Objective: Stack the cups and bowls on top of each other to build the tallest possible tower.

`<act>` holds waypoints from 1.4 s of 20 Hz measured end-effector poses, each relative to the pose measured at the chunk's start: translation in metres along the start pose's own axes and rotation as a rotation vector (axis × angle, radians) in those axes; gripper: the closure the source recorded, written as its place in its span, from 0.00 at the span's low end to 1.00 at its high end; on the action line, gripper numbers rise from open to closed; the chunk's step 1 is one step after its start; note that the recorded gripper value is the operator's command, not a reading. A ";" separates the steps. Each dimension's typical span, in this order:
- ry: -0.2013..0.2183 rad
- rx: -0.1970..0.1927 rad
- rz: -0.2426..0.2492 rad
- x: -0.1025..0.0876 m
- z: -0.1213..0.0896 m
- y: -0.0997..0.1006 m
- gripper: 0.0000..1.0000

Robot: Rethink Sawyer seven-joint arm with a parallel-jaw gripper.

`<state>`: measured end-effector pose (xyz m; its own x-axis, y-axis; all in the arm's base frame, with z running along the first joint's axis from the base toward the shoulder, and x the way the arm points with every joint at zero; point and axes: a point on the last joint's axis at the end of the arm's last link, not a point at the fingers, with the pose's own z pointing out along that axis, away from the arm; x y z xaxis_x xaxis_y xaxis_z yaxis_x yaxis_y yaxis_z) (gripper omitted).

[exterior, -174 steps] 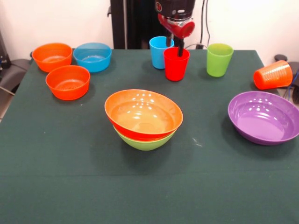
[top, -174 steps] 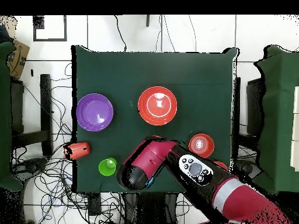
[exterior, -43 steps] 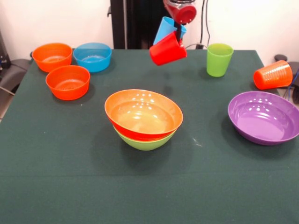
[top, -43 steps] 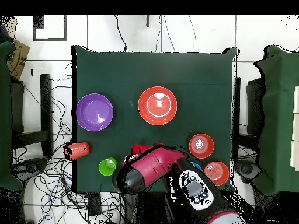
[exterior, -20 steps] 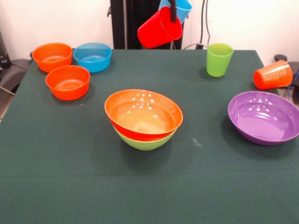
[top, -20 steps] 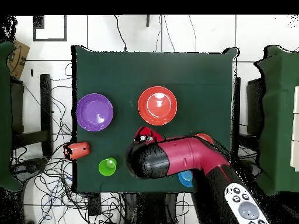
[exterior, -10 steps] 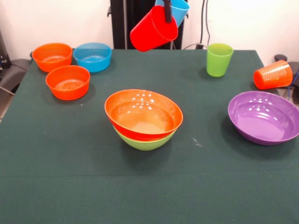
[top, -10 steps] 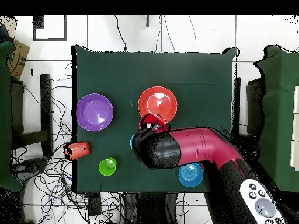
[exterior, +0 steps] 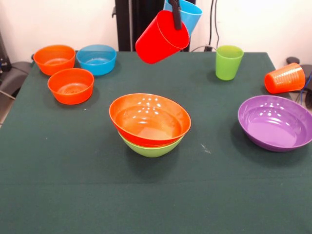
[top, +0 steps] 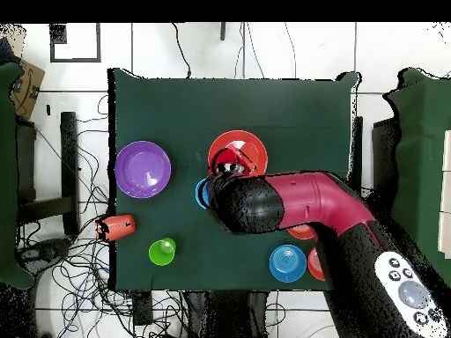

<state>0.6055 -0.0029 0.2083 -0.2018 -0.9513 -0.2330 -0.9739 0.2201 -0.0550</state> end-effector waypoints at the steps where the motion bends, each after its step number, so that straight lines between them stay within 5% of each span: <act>1: -0.006 0.002 0.002 -0.001 -0.001 -0.002 1.00; 16: -0.070 0.015 0.004 -0.003 -0.011 -0.013 1.00; 28: -0.109 -0.027 0.015 -0.004 0.008 -0.009 1.00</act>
<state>0.6160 0.0010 0.2022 -0.2051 -0.9185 -0.3381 -0.9736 0.2267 -0.0250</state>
